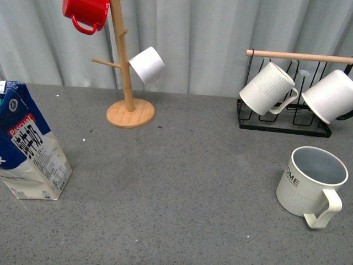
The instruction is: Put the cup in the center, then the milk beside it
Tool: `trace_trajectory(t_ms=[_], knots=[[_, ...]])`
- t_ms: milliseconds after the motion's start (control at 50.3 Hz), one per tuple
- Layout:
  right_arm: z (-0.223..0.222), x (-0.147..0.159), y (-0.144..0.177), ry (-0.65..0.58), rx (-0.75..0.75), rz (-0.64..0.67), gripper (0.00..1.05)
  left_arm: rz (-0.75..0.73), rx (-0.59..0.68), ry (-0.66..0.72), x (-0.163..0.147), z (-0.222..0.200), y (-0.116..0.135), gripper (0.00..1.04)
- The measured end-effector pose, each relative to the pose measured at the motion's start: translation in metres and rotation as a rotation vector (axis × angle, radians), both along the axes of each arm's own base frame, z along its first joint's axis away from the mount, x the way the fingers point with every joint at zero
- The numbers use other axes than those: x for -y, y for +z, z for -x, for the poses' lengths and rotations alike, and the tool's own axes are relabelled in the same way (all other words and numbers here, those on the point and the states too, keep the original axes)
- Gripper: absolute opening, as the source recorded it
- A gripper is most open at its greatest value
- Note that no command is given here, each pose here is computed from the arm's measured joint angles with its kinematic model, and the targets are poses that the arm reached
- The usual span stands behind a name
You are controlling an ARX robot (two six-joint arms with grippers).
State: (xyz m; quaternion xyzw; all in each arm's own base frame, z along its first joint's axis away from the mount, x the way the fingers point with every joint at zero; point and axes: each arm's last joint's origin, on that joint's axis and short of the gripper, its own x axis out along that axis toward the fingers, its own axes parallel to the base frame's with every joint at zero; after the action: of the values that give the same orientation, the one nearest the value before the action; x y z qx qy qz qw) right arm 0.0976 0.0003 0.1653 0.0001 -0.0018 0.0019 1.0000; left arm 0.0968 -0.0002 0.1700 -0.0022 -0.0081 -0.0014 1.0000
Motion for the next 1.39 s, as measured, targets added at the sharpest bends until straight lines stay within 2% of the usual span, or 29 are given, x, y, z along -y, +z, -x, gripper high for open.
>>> trace_trajectory(t_ms=[1233, 1292, 1392], knots=[[0.0, 0.0, -0.0001, -0.001, -0.001, 0.001, 0.95, 0.0, 0.0, 0.0, 0.0, 0.0, 0.0, 0.98], [-0.0012, 0.0004, -0.0019, -0.127, -0.113, 0.086, 0.95, 0.0, 0.0, 0.0, 0.0, 0.0, 0.0, 0.98], [-0.0099, 0.0021, 0.0012, -0.116, -0.196, 0.115, 0.95, 0.0, 0.001, 0.0, 0.0, 0.0001, 0.0001, 0.98]])
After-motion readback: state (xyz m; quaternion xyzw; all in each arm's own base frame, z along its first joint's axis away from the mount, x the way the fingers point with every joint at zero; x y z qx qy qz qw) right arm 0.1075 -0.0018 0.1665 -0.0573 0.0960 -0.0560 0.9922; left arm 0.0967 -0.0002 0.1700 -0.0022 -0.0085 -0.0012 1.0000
